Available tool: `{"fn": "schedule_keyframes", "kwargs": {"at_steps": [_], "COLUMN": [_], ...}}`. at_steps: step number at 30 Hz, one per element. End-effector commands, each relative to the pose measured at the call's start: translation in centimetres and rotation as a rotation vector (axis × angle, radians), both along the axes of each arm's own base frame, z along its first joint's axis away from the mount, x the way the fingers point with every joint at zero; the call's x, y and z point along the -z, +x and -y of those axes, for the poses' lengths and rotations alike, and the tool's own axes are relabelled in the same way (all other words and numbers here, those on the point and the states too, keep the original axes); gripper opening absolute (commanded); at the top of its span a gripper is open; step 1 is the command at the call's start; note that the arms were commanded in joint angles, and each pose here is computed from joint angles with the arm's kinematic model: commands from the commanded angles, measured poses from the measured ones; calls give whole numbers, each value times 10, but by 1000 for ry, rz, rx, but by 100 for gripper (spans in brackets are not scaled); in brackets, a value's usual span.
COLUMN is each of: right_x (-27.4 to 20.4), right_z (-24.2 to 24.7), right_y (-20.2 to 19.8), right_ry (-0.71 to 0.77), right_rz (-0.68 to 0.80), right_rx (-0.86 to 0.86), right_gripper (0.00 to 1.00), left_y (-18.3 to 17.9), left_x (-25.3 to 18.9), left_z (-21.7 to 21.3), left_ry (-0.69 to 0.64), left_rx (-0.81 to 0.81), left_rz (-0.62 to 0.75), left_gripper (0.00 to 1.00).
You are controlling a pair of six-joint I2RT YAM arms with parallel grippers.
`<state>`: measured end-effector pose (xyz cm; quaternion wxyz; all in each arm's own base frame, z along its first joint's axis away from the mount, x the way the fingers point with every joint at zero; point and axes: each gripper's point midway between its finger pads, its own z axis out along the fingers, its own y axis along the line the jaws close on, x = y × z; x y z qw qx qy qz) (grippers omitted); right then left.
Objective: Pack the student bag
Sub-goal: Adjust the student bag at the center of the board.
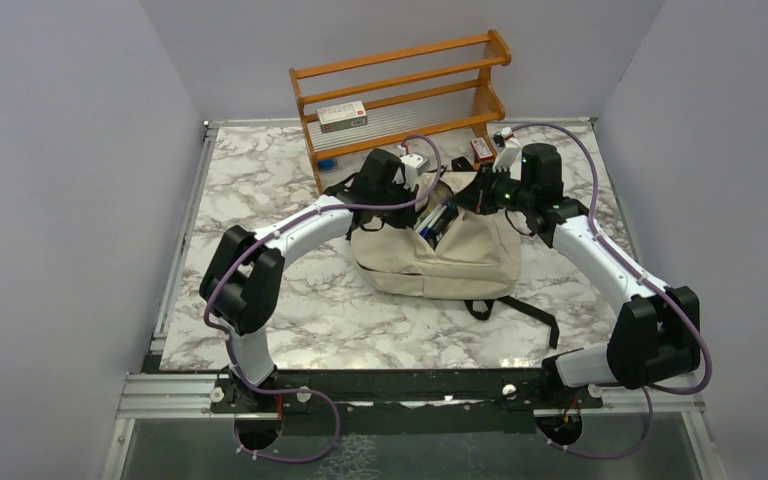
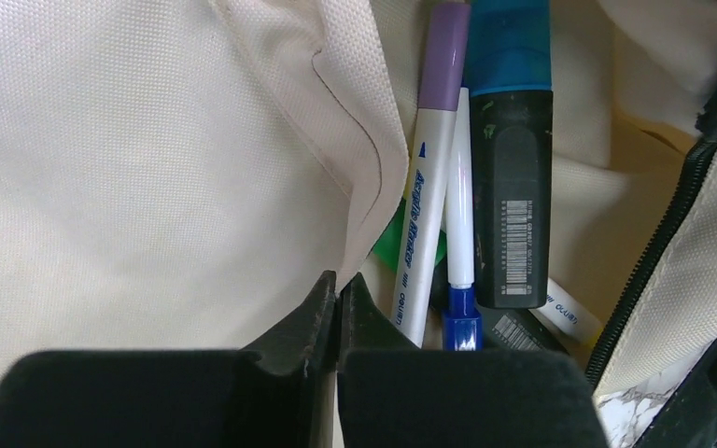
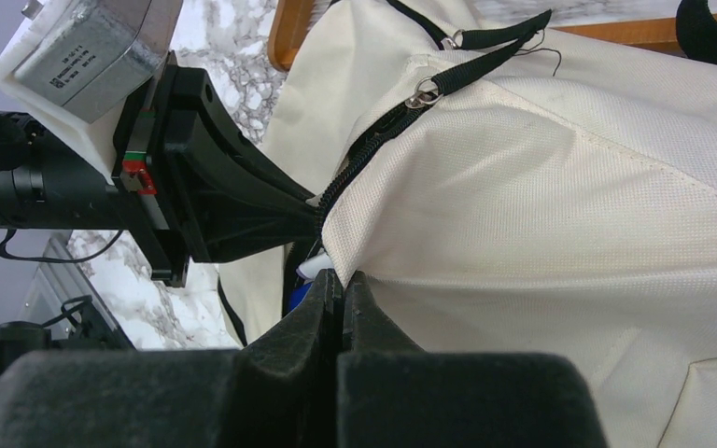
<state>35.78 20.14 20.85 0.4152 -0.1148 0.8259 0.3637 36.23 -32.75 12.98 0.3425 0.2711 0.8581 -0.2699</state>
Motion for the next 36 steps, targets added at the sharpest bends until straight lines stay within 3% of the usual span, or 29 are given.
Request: {"fn": "schedule_keyframes", "kwargs": {"at_steps": [1,12,21,28,31,36], "right_x": [-19,-37,-60,-53,-48,-48], "right_z": [-7,-13,-10,-3,3,9], "right_y": [-6,5,6,5,7,9], "right_ry": [39,68,91,69,53,28], "right_rz": [55,78,112,88,76,79], "right_rx": [-36,-49,-14,38,75,109], "right_gripper": [1,1,3,11,23,35], "left_y": [7,17,23,25,21,20], "left_x": [-32,-118,-162,-145,-131,-121], "left_z": [5,17,38,43,39,30], "left_ry": [-59,-131,-131,-92,-69,-37], "left_rx": [9,34,97,111,113,87], "left_rz": [50,131,156,129,104,108], "left_gripper": [0,0,0,0,0,0]}}
